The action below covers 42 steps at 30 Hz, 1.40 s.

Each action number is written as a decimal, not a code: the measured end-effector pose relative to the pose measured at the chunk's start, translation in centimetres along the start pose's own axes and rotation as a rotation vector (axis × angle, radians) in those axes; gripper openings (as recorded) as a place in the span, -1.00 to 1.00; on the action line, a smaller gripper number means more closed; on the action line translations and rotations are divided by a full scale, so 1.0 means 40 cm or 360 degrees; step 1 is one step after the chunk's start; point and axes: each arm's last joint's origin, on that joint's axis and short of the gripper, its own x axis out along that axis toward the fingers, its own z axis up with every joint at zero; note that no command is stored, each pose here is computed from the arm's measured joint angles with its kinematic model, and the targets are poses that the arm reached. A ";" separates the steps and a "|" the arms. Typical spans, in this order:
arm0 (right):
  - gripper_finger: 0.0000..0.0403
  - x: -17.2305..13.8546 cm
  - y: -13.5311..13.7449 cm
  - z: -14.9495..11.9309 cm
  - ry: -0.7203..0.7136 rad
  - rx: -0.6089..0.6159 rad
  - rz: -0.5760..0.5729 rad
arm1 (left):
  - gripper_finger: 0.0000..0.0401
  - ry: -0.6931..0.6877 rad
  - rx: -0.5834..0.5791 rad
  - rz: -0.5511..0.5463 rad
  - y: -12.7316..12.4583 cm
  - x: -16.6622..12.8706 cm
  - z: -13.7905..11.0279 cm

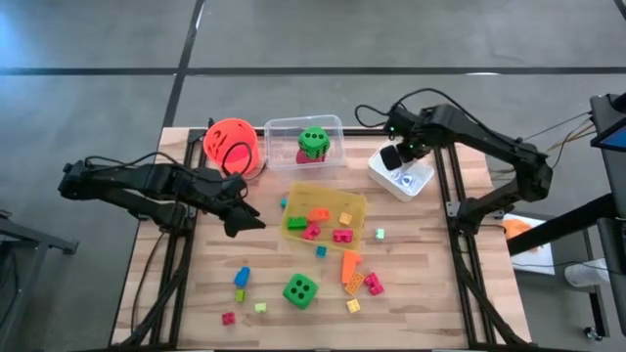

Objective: Pick & Place Toys
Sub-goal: Put the yellow game card into the white bin

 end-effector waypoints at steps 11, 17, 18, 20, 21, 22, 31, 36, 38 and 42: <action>-0.68 0.151 0.014 0.029 -0.0197 0.0443 0.0114 | 0.48 -0.0001 0.0000 0.0000 0.000 0.000 0.000; -0.68 0.207 -0.002 -0.022 -0.0134 0.0696 0.0015 | 0.48 0.0063 -0.0003 -0.0012 0.002 0.000 -0.005; -0.68 0.212 -0.005 -0.031 -0.0138 0.0756 0.0015 | 0.48 0.0070 -0.0004 -0.0007 0.003 0.000 -0.006; -0.68 0.221 -0.011 -0.044 -0.0170 0.0874 0.0052 | 0.48 0.0076 -0.0005 0.0000 0.004 -0.001 -0.007; -0.68 0.225 -0.013 -0.048 -0.0197 0.0931 0.0092 | 0.48 0.0077 -0.0005 0.0000 0.004 -0.001 -0.007; -0.68 0.228 -0.015 -0.051 -0.0229 0.0986 0.0131 | 0.48 0.0077 -0.0005 0.0000 0.004 -0.001 -0.007; -0.68 0.256 -0.030 -0.078 -0.0284 0.1312 0.0207 | 0.48 0.0079 -0.0006 0.0002 0.005 -0.001 -0.007; -0.68 0.291 -0.027 -0.088 -0.0236 0.1300 0.0165 | 0.48 0.0083 -0.0007 0.0009 0.006 -0.001 -0.008; -0.68 0.306 -0.026 -0.089 -0.0207 0.1296 0.0148 | 0.48 0.0082 -0.0007 0.0009 0.006 -0.001 -0.008; -0.68 0.329 -0.019 -0.084 -0.0198 0.1280 0.0145 | 0.48 0.0082 -0.0006 0.0008 0.006 -0.001 -0.008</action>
